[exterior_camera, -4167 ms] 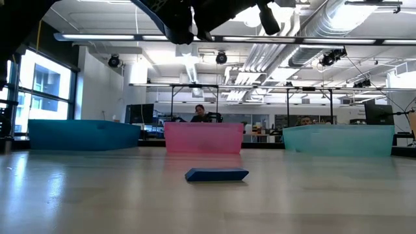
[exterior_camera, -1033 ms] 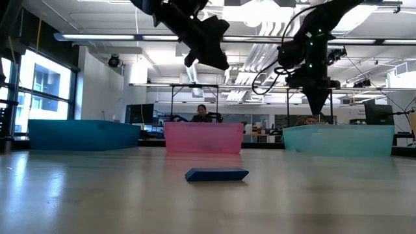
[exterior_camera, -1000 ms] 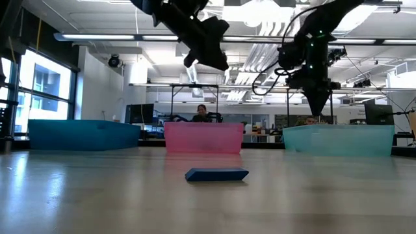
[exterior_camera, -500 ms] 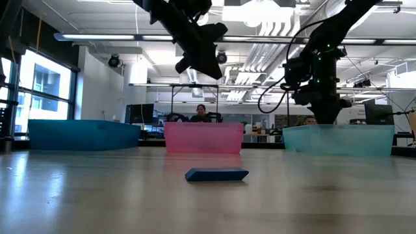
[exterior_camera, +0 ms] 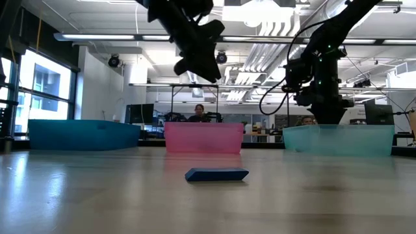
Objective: Sort crayons/erasers/pens/pencils in bins
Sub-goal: Put the blue eraser into the pink bin
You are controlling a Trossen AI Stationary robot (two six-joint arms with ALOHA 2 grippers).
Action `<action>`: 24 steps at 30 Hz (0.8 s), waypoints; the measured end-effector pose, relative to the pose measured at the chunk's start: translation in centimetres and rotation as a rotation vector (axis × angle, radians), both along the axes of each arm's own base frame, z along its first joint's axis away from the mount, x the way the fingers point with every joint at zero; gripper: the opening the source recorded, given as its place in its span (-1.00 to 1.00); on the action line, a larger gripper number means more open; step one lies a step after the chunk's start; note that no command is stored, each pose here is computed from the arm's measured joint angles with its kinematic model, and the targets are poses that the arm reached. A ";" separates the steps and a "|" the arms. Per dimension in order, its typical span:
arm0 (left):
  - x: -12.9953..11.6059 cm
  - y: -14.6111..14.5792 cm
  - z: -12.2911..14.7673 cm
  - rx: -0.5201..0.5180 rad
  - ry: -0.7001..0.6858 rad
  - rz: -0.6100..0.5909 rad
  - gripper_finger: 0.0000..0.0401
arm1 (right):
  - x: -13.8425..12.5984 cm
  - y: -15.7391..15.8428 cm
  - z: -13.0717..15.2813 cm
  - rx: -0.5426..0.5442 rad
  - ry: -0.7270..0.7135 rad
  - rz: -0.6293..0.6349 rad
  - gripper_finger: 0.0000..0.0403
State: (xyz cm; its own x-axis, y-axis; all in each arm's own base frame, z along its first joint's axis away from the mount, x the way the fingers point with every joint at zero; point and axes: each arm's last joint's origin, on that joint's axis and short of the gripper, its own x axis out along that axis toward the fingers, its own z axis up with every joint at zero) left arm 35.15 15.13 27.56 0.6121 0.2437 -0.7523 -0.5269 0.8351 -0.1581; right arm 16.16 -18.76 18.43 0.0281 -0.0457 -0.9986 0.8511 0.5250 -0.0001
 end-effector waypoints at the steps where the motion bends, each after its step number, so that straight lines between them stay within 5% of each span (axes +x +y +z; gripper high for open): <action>1: 0.0 -0.2 -0.1 -0.006 0.009 -0.003 -0.49 | 0.0 0.0 0.1 -0.002 -0.001 -0.003 -0.29; 9: 0.6 -3.0 -0.5 -0.073 0.051 -0.021 -0.09 | -0.9 1.1 3.2 -0.110 -0.091 -0.042 -0.28; 24: 2.2 -11.3 0.3 -0.048 0.082 -0.245 -0.11 | -0.9 8.0 9.7 -0.348 -0.366 -0.079 -0.41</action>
State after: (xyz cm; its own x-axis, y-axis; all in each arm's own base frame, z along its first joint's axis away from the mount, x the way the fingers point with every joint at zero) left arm 37.37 3.83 27.86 0.5846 0.0585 -0.8092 -0.3228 0.9318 -0.1658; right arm 15.24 -10.75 28.11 0.3561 -0.3900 -0.8492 0.8654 0.4805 0.1422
